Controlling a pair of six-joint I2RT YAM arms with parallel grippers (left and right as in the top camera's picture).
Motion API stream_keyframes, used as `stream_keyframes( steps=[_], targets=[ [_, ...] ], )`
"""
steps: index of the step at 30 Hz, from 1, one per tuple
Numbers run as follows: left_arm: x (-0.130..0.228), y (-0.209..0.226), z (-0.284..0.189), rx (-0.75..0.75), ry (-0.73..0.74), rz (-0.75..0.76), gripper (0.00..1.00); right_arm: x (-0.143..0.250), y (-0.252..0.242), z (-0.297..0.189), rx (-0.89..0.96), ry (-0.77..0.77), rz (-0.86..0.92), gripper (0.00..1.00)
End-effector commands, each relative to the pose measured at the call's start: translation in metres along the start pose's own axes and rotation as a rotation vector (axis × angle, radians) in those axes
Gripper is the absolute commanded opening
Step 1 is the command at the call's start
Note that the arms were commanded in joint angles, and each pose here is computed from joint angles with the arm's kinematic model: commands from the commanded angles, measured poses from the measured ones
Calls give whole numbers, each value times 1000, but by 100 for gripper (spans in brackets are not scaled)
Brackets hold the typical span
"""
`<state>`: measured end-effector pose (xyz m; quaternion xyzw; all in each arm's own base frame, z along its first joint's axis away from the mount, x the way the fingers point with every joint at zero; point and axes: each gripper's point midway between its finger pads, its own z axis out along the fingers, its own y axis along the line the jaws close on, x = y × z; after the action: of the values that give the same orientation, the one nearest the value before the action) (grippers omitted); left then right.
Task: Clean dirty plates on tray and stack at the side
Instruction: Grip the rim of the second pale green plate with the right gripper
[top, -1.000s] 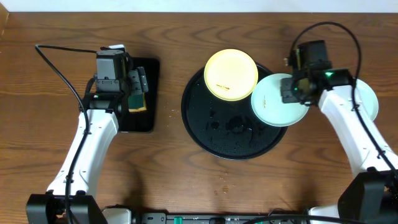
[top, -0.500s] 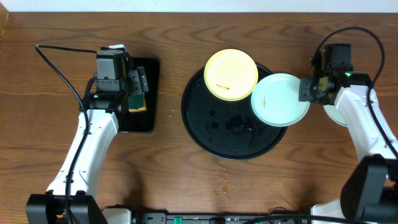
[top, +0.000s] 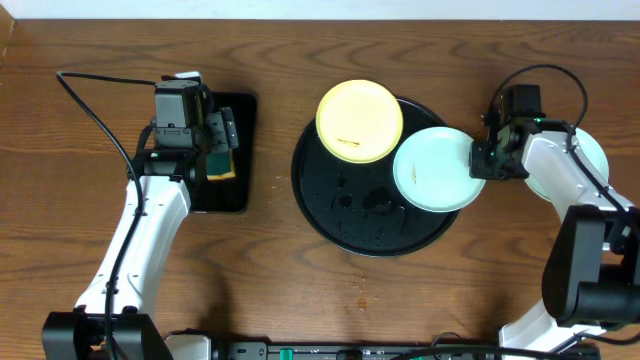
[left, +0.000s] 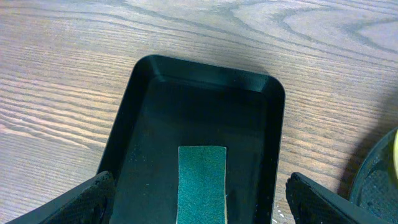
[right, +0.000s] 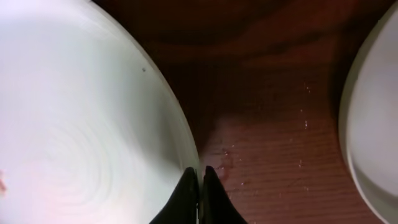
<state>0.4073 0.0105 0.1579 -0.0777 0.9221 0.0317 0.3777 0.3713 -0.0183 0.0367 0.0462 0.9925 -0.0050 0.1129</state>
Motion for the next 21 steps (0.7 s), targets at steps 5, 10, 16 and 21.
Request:
stream_keyframes(
  steps=[5, 10, 16, 21],
  targets=[
    [-6, 3, -2, -14, -13, -2, 88, -16, 1, -66, -16, -157, 13, 1],
    [-6, 3, -2, -14, -13, -2, 88, -1, 23, -96, -92, -165, -2, 1],
    [-6, 3, -2, -14, -13, -2, 88, 41, 35, -83, -81, -3, 17, 1],
    [-6, 3, -2, -14, -13, -2, 88, 55, 47, -55, -96, -2, -12, 1]
  ],
)
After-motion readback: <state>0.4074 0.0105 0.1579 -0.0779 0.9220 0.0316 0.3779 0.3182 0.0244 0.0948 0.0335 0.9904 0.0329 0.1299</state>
